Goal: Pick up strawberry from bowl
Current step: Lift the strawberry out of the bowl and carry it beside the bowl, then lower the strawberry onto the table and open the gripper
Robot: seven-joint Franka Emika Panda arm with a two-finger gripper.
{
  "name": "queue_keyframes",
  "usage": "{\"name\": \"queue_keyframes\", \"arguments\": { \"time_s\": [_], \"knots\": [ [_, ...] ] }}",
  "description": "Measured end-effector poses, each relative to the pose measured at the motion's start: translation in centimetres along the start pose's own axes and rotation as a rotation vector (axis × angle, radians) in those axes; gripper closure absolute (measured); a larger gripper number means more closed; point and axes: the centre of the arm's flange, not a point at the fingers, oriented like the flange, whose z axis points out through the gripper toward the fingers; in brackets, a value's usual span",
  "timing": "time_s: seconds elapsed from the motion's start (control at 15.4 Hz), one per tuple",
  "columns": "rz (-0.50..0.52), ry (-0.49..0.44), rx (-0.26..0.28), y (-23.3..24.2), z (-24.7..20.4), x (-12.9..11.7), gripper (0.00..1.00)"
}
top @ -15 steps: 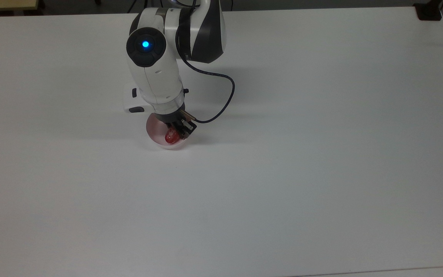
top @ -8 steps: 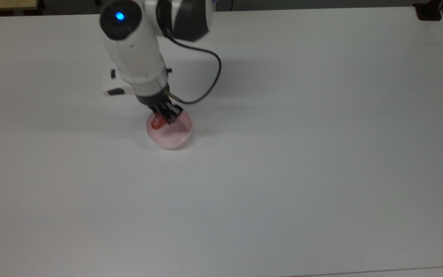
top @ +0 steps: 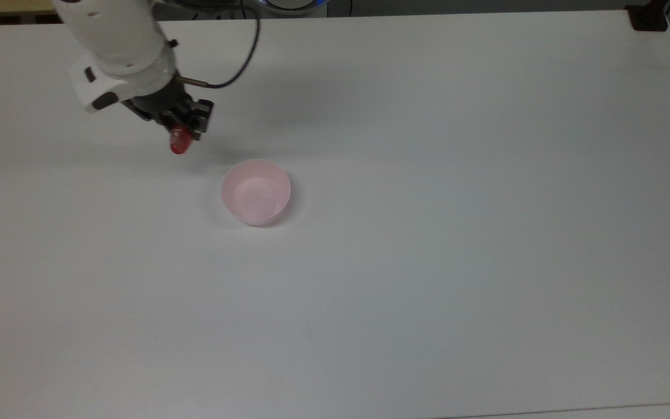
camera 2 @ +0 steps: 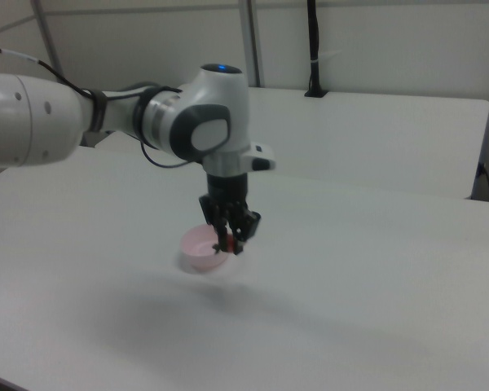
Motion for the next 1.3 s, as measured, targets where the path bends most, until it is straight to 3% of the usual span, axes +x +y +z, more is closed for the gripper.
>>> {"name": "queue_keyframes", "arguments": {
  "time_s": [0.26,0.78,0.91,1.17,1.3],
  "knots": [
    [-0.145,-0.001,-0.037,4.9,3.0,1.0,0.6],
    [-0.195,0.021,-0.07,7.2,8.7,3.1,0.59],
    [-0.195,0.025,-0.071,7.2,8.6,3.2,0.46],
    [-0.157,0.065,-0.078,7.2,6.3,3.3,0.04],
    [-0.117,0.091,-0.078,6.8,3.3,2.8,0.0]
  ]
}}
